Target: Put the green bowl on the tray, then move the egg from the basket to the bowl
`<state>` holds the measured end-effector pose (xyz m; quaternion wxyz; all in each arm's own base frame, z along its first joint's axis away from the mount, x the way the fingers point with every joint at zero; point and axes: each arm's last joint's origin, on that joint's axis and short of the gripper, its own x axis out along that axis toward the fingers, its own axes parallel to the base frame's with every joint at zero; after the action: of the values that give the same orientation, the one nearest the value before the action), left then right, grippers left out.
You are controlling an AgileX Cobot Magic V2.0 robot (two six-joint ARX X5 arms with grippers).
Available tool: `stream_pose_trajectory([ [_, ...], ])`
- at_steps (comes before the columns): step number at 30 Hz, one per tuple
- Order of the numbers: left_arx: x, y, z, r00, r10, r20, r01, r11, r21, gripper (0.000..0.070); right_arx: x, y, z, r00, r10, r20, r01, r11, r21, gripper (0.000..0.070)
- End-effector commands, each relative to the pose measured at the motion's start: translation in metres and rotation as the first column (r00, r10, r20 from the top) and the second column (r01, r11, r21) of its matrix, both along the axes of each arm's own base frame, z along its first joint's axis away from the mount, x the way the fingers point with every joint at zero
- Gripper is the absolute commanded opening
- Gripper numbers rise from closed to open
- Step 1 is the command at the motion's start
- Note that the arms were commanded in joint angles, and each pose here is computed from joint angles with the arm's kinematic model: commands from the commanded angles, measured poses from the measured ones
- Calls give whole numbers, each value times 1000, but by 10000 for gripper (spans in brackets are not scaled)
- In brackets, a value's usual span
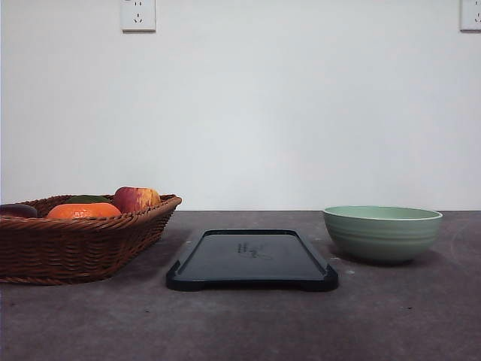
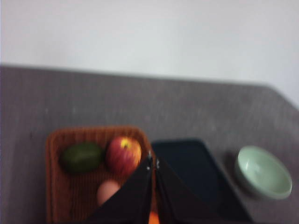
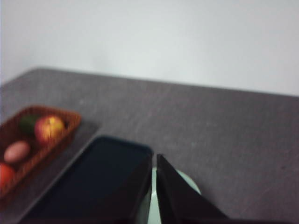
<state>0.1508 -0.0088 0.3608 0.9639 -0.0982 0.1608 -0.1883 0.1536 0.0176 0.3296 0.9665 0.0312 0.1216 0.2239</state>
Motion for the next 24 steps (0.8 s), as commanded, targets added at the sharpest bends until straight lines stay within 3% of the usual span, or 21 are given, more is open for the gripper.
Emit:
stream_pose_trajectory([
  [1,2,-2,9,999,-50,15,49,995,91,0,3,3,6,999,36,17,-35,997,-63,7],
  [5,8,-5,13,993,-107,-53,114,979,170,0,12,10,3,994,90,-60,-97,989,-114,7],
  [11,12,-8,16,989,-132,-73,143,973,182,20,19,18,-3,984,135,-119,-149,981,-123,31],
  [13,12,-8,17,989,-132,-70,142,973,183,252,19,19,-3,983,138,-117,-152,981,-124,170],
  [15,12,-8,17,989,-132,-70,142,973,183,416,18,19,-2,984,136,-117,-150,981,-124,326],
  [17,12,-8,16,989,-132,-72,143,973,183,415,18,19,-2,984,135,-117,-150,981,-123,356],
  [24,12,-8,16,988,-131,-77,143,973,181,415,23,18,-3,981,52,-188,-67,995,-78,355],
])
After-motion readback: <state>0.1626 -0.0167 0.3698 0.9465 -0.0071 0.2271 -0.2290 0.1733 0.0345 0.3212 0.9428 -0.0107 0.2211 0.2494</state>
